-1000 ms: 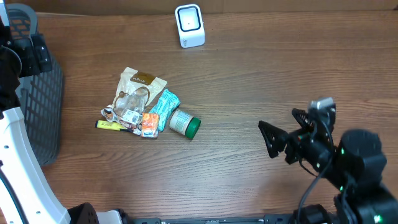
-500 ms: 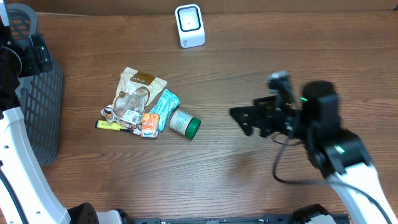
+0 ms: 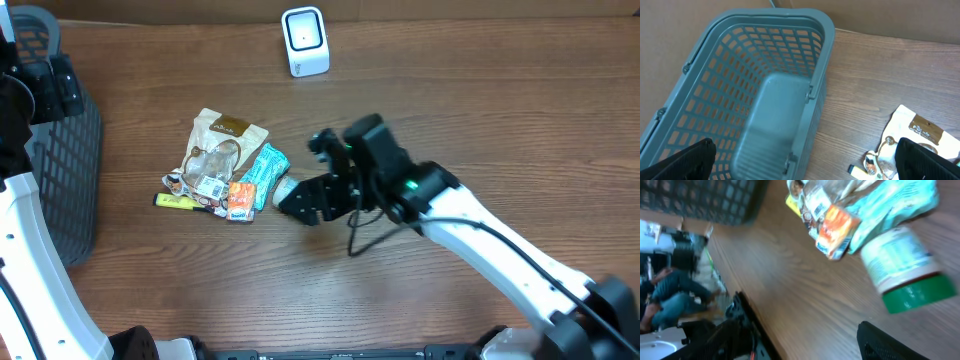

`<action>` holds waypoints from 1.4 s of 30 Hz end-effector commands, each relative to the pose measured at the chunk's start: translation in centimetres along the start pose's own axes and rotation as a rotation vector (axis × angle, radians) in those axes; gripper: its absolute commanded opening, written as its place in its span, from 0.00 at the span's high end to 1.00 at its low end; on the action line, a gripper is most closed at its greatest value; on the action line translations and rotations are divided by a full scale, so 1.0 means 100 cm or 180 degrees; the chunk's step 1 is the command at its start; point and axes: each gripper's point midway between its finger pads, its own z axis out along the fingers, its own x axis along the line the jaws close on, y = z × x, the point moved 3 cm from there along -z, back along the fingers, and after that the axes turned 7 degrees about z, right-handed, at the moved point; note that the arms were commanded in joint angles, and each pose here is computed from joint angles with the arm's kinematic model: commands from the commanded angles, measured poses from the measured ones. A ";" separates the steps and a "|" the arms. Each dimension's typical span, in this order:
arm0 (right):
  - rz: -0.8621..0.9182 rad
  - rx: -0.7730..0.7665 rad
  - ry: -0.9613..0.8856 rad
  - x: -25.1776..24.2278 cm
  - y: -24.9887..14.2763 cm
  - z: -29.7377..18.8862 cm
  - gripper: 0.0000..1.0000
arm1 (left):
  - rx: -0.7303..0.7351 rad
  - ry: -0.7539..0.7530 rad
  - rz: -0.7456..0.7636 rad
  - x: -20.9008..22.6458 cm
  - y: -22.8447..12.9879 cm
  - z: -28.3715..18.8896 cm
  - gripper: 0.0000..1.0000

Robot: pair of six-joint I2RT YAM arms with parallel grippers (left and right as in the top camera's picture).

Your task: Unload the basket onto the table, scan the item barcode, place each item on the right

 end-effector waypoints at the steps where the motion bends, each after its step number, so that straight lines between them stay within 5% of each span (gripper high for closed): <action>1: -0.0204 -0.0007 -0.0085 0.014 0.016 0.005 0.22 | -0.0001 0.0033 0.0033 0.003 0.001 0.001 0.00; 15: -0.0838 0.0200 -0.1257 -0.053 0.015 0.031 0.17 | 0.0000 0.0032 0.0033 0.003 0.001 0.001 0.00; 25: -0.1661 0.0275 -0.1193 -0.063 0.026 0.049 0.06 | -0.0001 0.0031 0.0035 0.003 0.001 0.001 0.00; 42: -0.1575 0.0503 -0.0480 -0.095 0.026 0.070 0.06 | 0.0000 0.0031 0.0034 0.003 0.001 0.001 0.00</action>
